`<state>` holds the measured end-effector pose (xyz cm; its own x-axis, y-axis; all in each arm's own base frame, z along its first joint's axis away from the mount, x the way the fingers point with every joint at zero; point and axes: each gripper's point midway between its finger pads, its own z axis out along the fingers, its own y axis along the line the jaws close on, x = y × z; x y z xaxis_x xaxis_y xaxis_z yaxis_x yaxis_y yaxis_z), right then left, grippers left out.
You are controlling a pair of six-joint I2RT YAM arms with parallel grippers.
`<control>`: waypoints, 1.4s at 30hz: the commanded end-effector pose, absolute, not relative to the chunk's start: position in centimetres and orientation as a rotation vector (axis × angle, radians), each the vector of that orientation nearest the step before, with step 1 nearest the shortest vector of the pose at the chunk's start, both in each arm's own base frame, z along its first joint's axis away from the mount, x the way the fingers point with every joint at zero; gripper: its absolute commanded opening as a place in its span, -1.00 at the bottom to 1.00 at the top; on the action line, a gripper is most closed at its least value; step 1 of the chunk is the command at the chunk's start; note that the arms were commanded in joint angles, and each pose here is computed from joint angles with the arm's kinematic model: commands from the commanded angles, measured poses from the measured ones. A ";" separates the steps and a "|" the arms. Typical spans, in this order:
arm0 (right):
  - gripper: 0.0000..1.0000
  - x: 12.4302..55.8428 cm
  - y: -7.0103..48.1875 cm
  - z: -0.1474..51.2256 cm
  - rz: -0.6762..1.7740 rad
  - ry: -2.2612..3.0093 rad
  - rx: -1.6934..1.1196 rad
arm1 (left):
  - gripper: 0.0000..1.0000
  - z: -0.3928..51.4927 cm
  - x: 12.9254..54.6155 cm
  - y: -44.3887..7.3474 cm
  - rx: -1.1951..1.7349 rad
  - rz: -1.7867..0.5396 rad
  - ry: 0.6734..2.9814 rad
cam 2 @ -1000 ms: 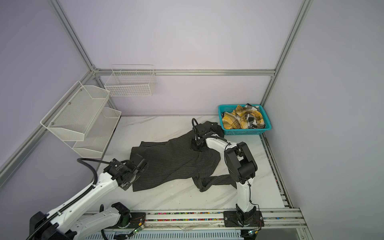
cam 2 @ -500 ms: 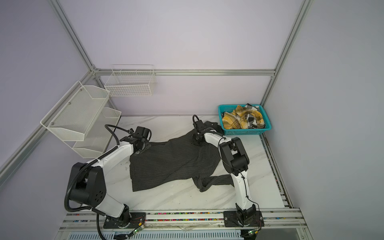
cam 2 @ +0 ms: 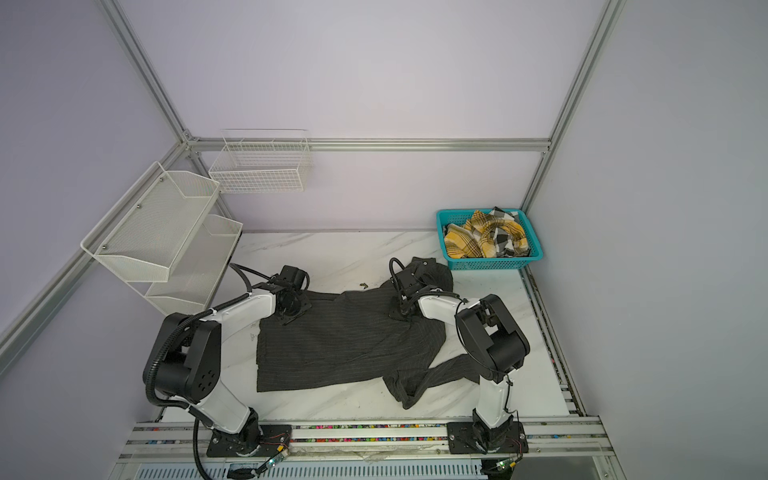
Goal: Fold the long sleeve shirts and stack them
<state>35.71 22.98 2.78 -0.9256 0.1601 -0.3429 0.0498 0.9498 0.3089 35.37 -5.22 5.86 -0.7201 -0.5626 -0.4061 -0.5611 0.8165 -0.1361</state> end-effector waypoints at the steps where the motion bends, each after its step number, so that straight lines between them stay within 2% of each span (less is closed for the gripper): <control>1: -0.45 33.4 21.2 0.8 0.298 2.864 0.171 | -0.48 11.4 37.3 -4.9 -0.774 -0.062 2.398; 3: -0.41 34.8 22.0 2.4 0.313 2.833 0.133 | 0.01 14.7 39.2 -3.6 -0.728 0.000 2.299; 5: -0.39 36.1 22.8 3.8 0.328 2.802 0.103 | 0.13 16.4 41.3 -2.5 -0.709 0.058 2.262; 6: -0.39 36.7 23.2 4.6 0.342 2.786 0.093 | 0.14 16.5 42.5 -2.1 -0.705 0.083 2.270; 11: -0.38 38.1 24.4 6.3 0.390 2.742 0.078 | -0.12 13.4 46.4 -1.6 -0.696 0.159 2.364; 15: -0.38 38.0 24.5 5.8 0.398 2.757 0.078 | -0.14 11.3 48.0 -1.1 -0.717 0.159 2.386; 21: -0.38 37.8 24.3 6.4 0.408 2.746 0.101 | -0.04 8.1 48.3 -1.0 -0.736 0.176 2.449; 28: -0.37 36.5 21.2 7.4 0.364 2.739 0.273 | -0.09 5.2 46.0 -0.3 -0.831 0.255 2.522; 30: -0.36 35.9 19.5 6.9 0.355 2.753 0.354 | -0.23 4.7 45.7 -0.3 -0.846 0.256 2.533; 33: -0.33 35.0 16.2 5.5 0.274 2.758 0.481 | -0.85 3.8 45.7 -0.3 -0.853 0.272 2.550; 34: -0.31 34.6 15.2 4.8 0.251 2.767 0.511 | -1.00 3.7 45.8 -0.3 -0.858 0.275 2.551; 38: -0.30 33.2 13.6 1.8 0.186 2.838 0.526 | -1.00 5.4 47.2 -0.3 -0.855 0.261 2.504; 42: -0.33 31.2 12.6 -1.4 0.123 2.910 0.586 | -1.00 12.2 50.0 -0.2 -0.841 0.195 2.345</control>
